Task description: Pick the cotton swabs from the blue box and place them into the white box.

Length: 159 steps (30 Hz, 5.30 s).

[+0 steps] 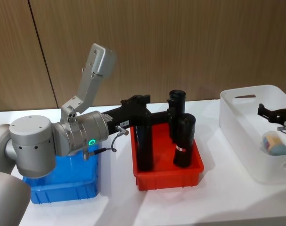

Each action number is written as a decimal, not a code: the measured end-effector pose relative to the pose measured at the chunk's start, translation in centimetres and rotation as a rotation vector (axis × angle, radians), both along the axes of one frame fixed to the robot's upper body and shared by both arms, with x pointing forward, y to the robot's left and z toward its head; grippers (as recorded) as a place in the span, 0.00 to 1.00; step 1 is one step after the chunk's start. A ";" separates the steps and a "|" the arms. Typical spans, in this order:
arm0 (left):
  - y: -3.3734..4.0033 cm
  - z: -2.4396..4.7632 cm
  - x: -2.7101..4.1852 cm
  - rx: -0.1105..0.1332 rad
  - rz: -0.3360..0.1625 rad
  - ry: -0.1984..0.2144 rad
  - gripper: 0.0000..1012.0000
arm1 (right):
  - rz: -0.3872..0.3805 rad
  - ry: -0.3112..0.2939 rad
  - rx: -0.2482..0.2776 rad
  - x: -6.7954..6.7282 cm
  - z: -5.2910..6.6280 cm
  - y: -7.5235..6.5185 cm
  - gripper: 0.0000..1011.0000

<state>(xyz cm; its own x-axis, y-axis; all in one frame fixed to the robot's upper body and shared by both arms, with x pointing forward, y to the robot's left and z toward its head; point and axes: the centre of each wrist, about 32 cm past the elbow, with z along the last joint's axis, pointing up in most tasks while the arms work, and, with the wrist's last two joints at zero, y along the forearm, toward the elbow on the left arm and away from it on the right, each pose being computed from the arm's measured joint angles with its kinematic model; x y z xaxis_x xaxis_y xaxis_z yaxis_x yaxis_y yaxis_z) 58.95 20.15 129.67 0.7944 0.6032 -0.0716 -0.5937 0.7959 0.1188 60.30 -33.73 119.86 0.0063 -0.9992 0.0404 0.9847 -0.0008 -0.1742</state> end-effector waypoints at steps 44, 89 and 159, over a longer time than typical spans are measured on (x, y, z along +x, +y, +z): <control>-0.03 -4.82 -4.23 0.092 0.244 -0.168 0.99 | 0.131 -0.127 -0.018 -6.1 -1.3 3.9 0.99; -0.31 -9.21 -9.75 0.117 0.468 -0.364 0.99 | 0.342 -0.234 0.038 -16.0 -1.0 10.0 0.99; -0.31 -9.23 -9.75 0.117 0.468 -0.363 0.99 | 0.612 -0.036 0.056 -5.2 -1.0 7.8 0.99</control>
<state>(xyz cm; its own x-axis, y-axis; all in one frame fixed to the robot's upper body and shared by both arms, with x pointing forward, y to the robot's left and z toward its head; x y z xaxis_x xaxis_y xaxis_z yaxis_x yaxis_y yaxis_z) 49.20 19.84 120.44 0.4041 0.8820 0.2425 -0.8966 0.4344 -0.0859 55.09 -25.91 118.86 0.5794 -0.8151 -0.0013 0.8086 0.5750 -0.1245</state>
